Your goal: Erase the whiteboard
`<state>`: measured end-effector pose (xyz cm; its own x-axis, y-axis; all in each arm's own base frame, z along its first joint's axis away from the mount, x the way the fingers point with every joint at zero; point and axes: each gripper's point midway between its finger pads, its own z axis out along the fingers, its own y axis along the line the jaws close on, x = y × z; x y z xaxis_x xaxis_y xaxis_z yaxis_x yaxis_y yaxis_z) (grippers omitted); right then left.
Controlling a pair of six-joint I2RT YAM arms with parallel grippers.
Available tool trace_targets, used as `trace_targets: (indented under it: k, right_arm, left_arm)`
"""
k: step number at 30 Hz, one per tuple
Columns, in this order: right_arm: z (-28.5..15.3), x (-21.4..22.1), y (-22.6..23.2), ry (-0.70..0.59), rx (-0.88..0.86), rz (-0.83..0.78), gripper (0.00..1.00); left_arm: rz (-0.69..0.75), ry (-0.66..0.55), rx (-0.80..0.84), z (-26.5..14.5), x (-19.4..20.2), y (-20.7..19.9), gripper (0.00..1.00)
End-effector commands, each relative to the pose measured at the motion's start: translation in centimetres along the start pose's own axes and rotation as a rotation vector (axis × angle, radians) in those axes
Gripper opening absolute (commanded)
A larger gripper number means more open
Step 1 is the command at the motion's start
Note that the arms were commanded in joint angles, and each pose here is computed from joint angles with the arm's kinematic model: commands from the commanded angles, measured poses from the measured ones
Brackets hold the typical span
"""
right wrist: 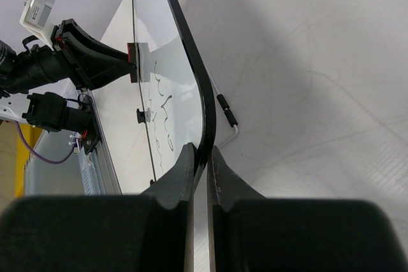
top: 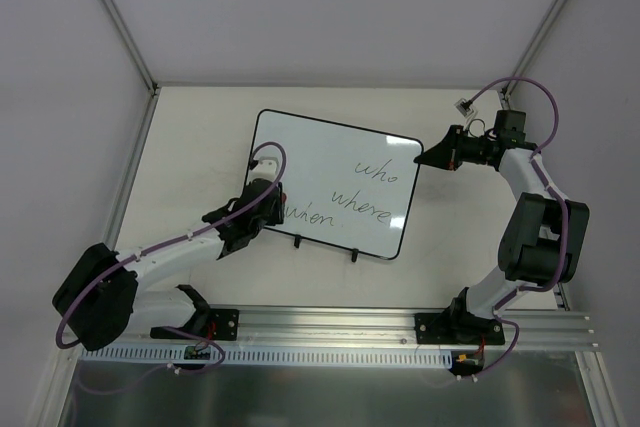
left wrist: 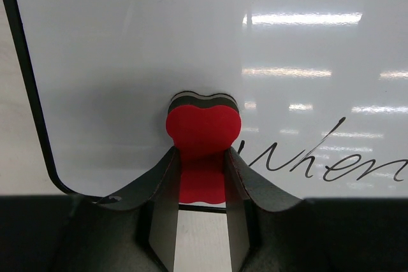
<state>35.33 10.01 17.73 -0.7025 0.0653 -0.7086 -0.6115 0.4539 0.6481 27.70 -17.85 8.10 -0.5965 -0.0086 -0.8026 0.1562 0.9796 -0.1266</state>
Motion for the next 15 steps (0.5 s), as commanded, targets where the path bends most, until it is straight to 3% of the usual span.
trace_targets:
  k: [1,6,15]
  right_arm:
    - [-0.4,-0.7,-2.2,-0.006,0.101,-0.161,0.00]
    - [-0.5,-0.8,-2.1,-0.008,0.107,-0.169,0.00]
    - [-0.5,-0.9,-2.0,-0.009,0.106,-0.167,0.00]
  left_arm:
    - [-0.047,0.053,-0.007,0.2,1.5,0.3,0.00]
    - [-0.029,0.039,0.053,0.5,-0.1,-2.9,0.00]
    - [0.063,0.070,0.267,1.0,-0.5,-13.0,0.00]
